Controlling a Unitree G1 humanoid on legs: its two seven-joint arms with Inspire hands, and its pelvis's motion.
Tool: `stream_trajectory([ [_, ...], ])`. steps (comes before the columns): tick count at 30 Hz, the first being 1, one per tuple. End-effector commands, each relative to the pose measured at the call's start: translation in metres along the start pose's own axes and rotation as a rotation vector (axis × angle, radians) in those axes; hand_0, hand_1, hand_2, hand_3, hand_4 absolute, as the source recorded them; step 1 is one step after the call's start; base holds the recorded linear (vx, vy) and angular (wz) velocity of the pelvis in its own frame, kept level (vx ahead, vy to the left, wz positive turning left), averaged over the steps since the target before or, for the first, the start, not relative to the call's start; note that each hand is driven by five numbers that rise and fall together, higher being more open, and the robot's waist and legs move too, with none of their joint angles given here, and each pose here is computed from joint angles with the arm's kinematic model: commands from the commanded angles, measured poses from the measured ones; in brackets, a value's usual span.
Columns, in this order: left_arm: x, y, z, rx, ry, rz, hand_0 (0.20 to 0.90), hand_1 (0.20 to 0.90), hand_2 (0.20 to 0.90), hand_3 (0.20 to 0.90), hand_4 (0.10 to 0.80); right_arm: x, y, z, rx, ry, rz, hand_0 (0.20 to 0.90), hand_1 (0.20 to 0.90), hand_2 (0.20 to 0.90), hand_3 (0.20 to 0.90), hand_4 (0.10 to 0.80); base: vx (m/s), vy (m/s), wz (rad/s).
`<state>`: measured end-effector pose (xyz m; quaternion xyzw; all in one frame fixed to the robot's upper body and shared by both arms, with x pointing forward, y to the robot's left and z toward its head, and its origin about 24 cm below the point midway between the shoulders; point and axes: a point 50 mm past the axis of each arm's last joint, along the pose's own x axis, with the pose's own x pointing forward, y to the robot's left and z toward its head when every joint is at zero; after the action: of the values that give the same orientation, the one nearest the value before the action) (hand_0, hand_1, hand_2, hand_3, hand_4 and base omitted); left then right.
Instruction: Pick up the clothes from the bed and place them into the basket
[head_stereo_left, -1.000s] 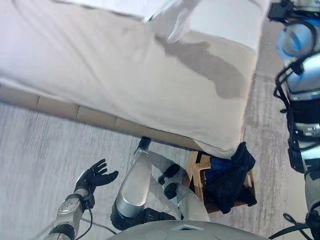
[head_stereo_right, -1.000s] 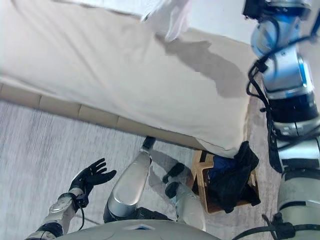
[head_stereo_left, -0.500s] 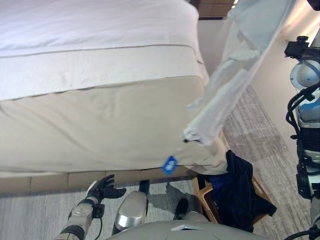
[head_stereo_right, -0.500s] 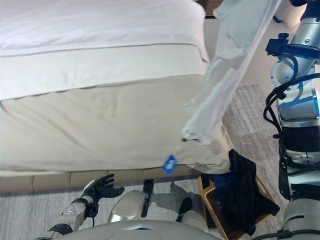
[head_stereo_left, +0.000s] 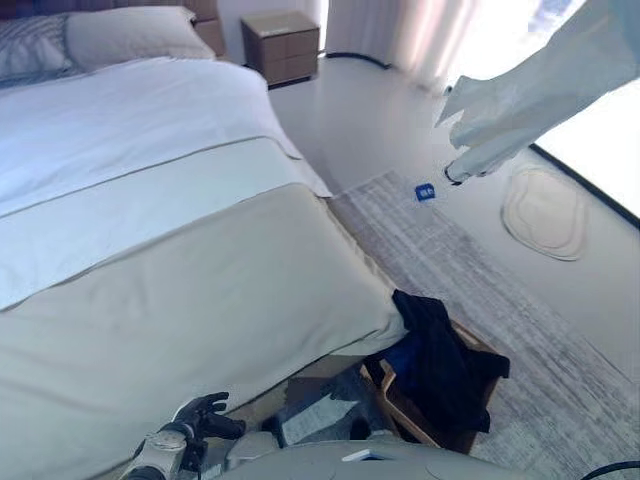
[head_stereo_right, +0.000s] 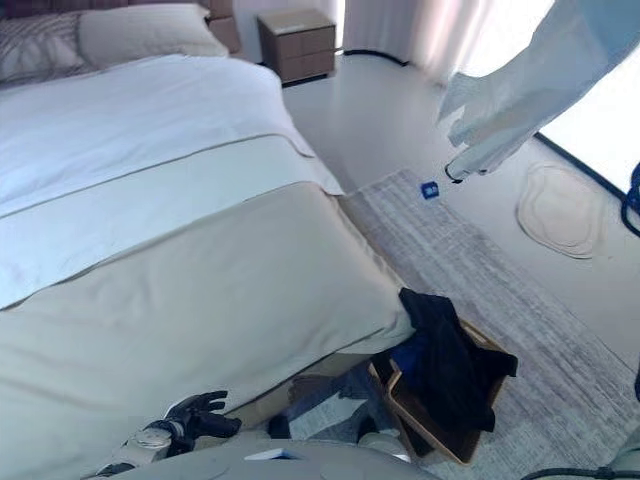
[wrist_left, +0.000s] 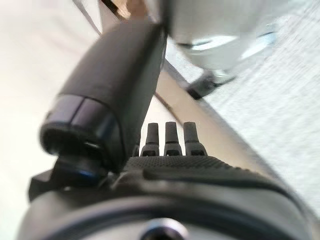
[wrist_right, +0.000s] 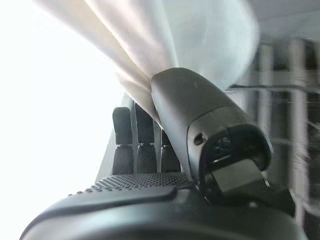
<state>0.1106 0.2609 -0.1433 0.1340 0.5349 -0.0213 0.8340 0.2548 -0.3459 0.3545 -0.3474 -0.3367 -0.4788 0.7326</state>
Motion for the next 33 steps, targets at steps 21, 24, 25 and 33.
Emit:
stream_trajectory([
  [21, 0.006, -0.005, 0.099, 0.171, -0.272, -0.037, 0.9, 0.9, 0.9, 0.9, 0.8, -0.132, 0.077, -0.106, -0.151, 0.481, 0.621, 0.9, 0.9, 0.9, 0.9, 0.8, -0.088, -0.101, -0.16],
  [24, 0.003, -0.004, 0.127, 0.154, -0.37, -0.009, 0.9, 0.9, 0.9, 0.9, 0.8, -0.152, 0.09, -0.119, -0.203, 0.546, 0.685, 0.9, 0.9, 0.9, 0.9, 0.8, -0.242, -0.116, -0.07],
  [25, 0.002, -0.004, 0.134, 0.148, -0.393, -0.004, 0.9, 0.9, 0.9, 0.9, 0.8, -0.16, 0.094, -0.124, -0.217, 0.569, 0.705, 0.9, 0.9, 0.9, 0.9, 0.8, -0.076, -0.075, 0.03],
  [33, -0.01, -0.018, 0.175, 0.128, -0.581, -0.076, 0.9, 0.9, 0.9, 0.9, 0.8, -0.233, 0.098, -0.174, -0.456, 0.85, 0.755, 0.9, 0.9, 0.9, 0.9, 0.8, -0.075, -0.07, 0.04],
])
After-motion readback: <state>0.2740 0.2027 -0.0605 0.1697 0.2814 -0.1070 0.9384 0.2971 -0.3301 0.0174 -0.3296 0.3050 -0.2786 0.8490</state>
